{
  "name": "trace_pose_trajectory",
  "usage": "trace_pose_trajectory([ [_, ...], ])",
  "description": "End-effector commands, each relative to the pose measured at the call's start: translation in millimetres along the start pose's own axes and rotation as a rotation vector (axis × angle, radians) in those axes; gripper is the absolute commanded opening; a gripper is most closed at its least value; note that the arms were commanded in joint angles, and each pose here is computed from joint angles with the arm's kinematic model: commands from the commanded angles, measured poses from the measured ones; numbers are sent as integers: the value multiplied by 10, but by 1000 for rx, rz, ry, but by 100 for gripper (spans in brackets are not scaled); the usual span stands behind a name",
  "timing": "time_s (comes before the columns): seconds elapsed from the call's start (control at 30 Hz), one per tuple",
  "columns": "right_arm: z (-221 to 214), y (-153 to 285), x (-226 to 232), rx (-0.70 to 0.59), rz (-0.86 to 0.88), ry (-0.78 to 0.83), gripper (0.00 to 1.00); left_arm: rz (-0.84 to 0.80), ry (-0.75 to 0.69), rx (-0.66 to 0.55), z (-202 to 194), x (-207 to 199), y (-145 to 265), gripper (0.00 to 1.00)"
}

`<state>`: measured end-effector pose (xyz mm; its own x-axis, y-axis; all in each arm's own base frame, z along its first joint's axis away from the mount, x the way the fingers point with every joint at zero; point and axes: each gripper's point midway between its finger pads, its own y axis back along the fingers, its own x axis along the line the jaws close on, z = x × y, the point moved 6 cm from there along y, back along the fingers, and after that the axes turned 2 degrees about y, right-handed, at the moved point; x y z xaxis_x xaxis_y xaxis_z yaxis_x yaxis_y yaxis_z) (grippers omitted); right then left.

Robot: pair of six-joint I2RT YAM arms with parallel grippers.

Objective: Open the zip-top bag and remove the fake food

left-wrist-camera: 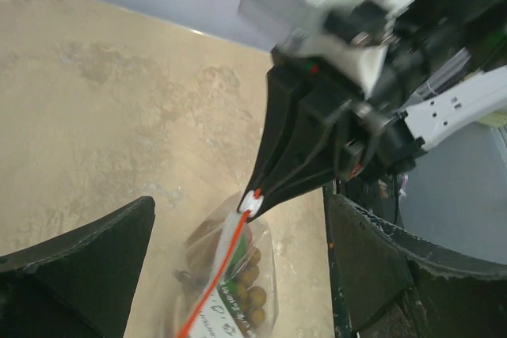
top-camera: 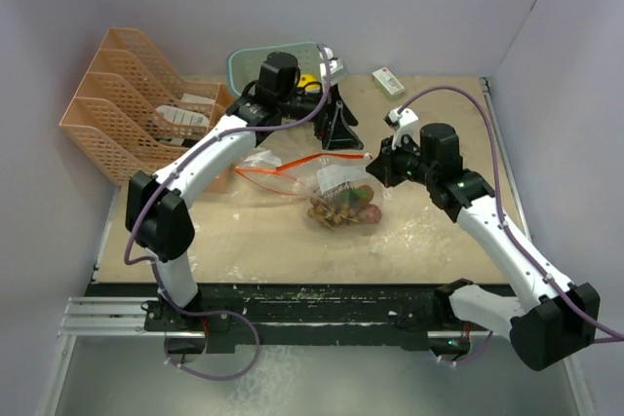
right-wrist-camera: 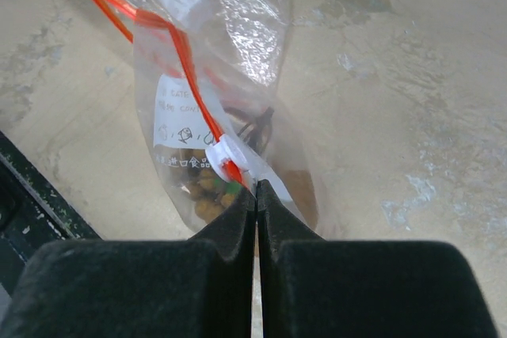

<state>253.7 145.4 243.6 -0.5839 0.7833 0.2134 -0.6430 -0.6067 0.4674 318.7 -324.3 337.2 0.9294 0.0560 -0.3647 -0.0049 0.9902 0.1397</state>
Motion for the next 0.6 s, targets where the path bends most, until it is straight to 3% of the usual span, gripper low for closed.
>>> trace_pose_trajectory([
  [0.0,213,110,119,-98,84,62,0,-97,-117,15,-89,73,-37,90],
  [0.17,243,132,159,-101,114,71,0,-93,-125,17,-144,137,-96,76],
  [0.57,201,80,112,-81,83,42,0,-150,-101,53,-279,-21,-261,75],
])
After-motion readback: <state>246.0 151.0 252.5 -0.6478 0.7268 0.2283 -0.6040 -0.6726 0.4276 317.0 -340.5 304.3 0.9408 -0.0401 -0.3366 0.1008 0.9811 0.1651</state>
